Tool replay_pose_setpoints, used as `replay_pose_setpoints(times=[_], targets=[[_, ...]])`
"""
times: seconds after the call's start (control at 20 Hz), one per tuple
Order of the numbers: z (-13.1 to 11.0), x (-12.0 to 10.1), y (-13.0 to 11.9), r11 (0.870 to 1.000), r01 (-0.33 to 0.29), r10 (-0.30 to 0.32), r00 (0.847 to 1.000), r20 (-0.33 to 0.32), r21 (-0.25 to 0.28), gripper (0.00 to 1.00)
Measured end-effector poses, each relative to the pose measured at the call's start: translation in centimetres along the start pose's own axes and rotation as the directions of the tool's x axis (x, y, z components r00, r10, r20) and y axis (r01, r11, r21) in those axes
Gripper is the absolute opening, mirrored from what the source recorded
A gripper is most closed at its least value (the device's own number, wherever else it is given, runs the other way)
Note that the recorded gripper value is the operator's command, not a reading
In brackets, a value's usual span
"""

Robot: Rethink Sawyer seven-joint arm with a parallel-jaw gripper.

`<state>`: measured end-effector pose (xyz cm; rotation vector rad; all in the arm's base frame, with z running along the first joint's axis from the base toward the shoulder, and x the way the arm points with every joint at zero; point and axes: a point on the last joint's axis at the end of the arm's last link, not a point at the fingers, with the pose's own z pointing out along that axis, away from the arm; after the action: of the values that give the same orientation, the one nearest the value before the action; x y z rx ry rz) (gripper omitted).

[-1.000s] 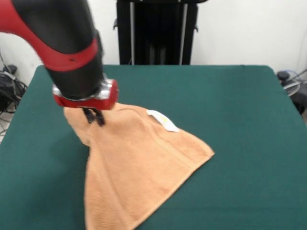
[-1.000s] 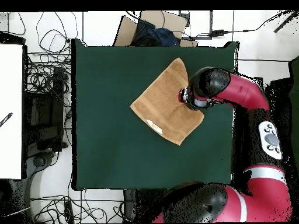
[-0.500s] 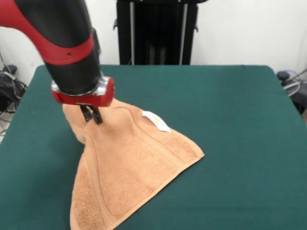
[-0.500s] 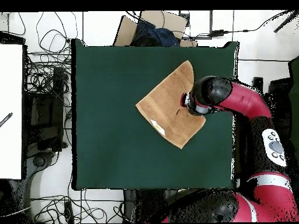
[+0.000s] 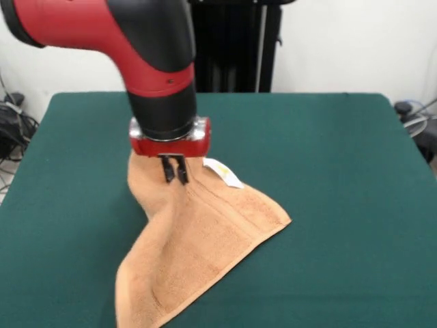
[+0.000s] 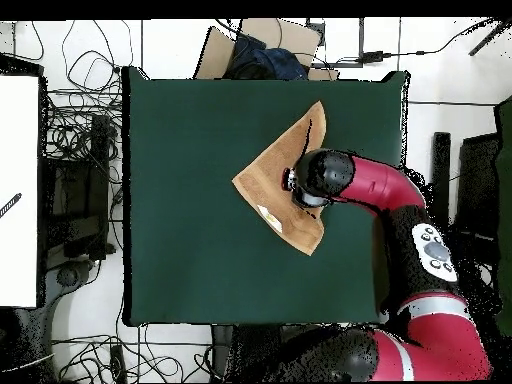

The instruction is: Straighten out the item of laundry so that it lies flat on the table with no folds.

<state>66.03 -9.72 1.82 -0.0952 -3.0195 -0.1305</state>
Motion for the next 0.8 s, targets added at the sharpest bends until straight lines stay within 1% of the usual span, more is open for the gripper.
replay_pose_setpoints(times=[0.15, 0.3, 0.8], targets=[[0.3, 0.5, 1.2, 1.000, 0.015, -0.015, 1.000, -0.014, -0.003, 0.00], [0.6, 1.0, 1.8, 1.000, 0.020, -0.020, 0.999, -0.026, -0.009, 0.00], [0.8, 1.5, 2.0, 1.000, 0.019, -0.019, 0.999, -0.036, -0.015, 0.00]])
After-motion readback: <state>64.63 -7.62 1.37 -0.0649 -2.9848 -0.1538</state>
